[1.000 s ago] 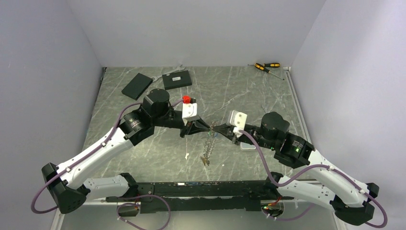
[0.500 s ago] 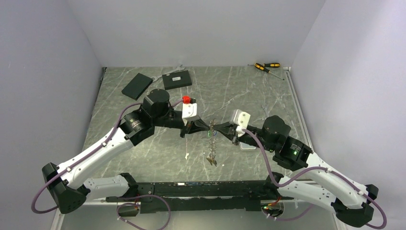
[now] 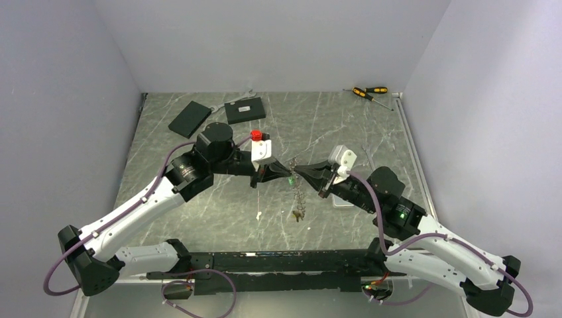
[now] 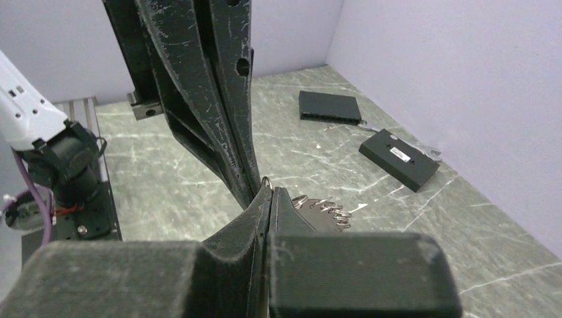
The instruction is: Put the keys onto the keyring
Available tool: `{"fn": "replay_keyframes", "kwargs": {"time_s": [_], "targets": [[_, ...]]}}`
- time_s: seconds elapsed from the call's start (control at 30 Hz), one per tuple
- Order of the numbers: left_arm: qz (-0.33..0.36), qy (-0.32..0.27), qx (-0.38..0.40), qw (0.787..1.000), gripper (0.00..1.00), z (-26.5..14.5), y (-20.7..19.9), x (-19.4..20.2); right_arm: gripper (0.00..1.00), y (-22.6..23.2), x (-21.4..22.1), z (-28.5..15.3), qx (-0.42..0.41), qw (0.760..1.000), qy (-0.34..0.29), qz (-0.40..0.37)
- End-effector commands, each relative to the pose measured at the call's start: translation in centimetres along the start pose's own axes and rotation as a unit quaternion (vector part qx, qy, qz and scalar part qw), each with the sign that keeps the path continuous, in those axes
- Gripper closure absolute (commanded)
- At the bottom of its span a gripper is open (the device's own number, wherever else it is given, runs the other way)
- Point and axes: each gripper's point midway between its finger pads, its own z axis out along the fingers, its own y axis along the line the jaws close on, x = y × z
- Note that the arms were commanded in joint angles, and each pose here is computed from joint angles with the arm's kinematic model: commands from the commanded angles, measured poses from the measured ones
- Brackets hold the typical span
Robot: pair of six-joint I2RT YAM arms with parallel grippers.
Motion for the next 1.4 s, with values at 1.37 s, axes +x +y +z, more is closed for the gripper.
{"fn": "replay_keyframes", "kwargs": {"time_s": [1.37], "targets": [[0.015,-0.012,-0.068,0.997,1.00,-0.7,2.1,-1.8,1.00,-1.3,-2.1,0.7,0.049,0.993,-0.070,0.076]]}}
